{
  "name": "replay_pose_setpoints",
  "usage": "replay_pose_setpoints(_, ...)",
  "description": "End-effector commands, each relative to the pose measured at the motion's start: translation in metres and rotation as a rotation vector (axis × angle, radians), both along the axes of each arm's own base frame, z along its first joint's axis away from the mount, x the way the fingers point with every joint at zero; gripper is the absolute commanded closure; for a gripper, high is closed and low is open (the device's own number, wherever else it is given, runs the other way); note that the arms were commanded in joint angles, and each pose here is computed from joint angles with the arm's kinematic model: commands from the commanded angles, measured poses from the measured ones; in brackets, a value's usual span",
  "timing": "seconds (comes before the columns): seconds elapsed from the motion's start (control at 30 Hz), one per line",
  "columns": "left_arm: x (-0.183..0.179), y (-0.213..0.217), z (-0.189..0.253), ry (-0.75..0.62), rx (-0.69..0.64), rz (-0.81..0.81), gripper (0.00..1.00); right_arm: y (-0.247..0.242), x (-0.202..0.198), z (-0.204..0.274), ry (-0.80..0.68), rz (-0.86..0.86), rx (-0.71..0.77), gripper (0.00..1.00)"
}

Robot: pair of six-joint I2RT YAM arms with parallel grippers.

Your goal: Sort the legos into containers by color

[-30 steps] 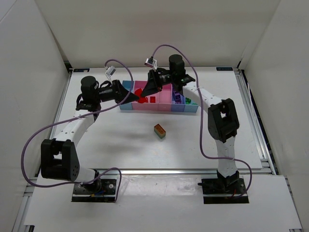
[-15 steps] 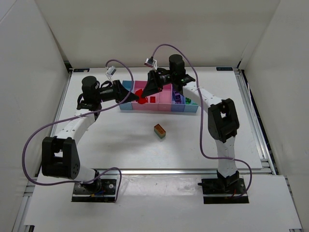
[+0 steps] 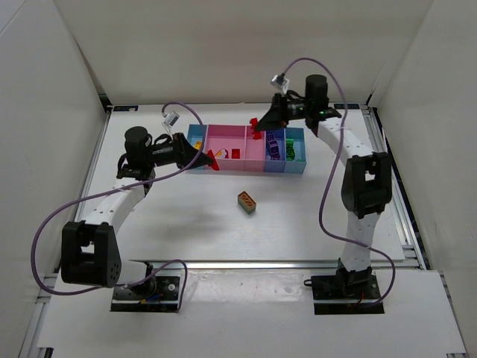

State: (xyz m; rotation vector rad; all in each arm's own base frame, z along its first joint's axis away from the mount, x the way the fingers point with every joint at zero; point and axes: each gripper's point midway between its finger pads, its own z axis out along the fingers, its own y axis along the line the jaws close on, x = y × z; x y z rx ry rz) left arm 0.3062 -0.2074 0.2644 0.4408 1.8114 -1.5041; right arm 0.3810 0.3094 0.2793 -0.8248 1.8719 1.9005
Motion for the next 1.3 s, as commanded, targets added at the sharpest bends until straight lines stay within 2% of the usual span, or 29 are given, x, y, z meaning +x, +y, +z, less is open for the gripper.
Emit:
replay_pose_setpoints(0.0,-0.008,0.003,0.008,-0.06,0.01,-0.012,0.84,-0.024,-0.005,0.025,-0.08,-0.041,0.012,0.88)
replay_pose_setpoints(0.1,0.013,0.004,0.011,-0.099,0.028,0.033,0.83,-0.033,-0.007,0.022,-0.088,-0.059,-0.002,0.88)
replay_pose_setpoints(0.23,0.054,0.006,-0.004,-0.076,0.089,0.105,0.83,-0.041,-0.013,0.023,-0.162,-0.091,-0.027,0.88)
replay_pose_setpoints(0.27,0.073,0.007,-0.006,-0.083,0.117,0.147,0.84,-0.043,-0.015,0.023,-0.17,-0.096,-0.032,0.88)
replay_pose_setpoints(0.5,0.135,-0.003,-0.032,-0.132,0.338,0.301,0.84,-0.054,-0.018,0.008,-0.21,-0.207,-0.143,0.89)
replay_pose_setpoints(0.6,0.148,-0.013,-0.064,-0.084,0.419,0.309,0.84,-0.059,-0.012,0.006,-0.247,-0.258,-0.193,0.89)
replay_pose_setpoints(0.63,0.156,-0.014,-0.063,-0.107,0.445,0.321,0.83,-0.06,-0.011,0.005,-0.255,-0.261,-0.197,0.89)
replay_pose_setpoints(0.7,0.165,-0.017,-0.083,-0.09,0.505,0.339,0.76,-0.062,-0.005,0.004,-0.277,-0.292,-0.225,0.89)
replay_pose_setpoints(0.77,0.171,-0.023,-0.088,-0.085,0.51,0.342,0.7,-0.062,-0.002,0.006,-0.287,-0.296,-0.228,0.89)
replay_pose_setpoints(0.87,0.186,-0.024,-0.107,-0.023,0.535,0.371,0.69,-0.062,0.006,-0.003,-0.281,-0.305,-0.245,0.88)
replay_pose_setpoints(0.97,0.195,-0.022,-0.117,-0.021,0.563,0.396,0.61,-0.061,0.015,-0.009,-0.286,-0.316,-0.262,0.88)
replay_pose_setpoints(1.1,0.203,-0.023,-0.105,-0.053,0.557,0.399,0.36,-0.055,0.032,-0.02,-0.296,-0.324,-0.277,0.88)
replay_pose_setpoints(1.2,0.198,-0.026,-0.082,-0.062,0.492,0.373,0.26,-0.042,0.044,-0.021,-0.334,-0.323,-0.291,0.88)
replay_pose_setpoints(1.27,0.189,-0.023,-0.059,-0.036,0.41,0.331,0.09,-0.033,0.057,-0.026,-0.354,-0.335,-0.313,0.88)
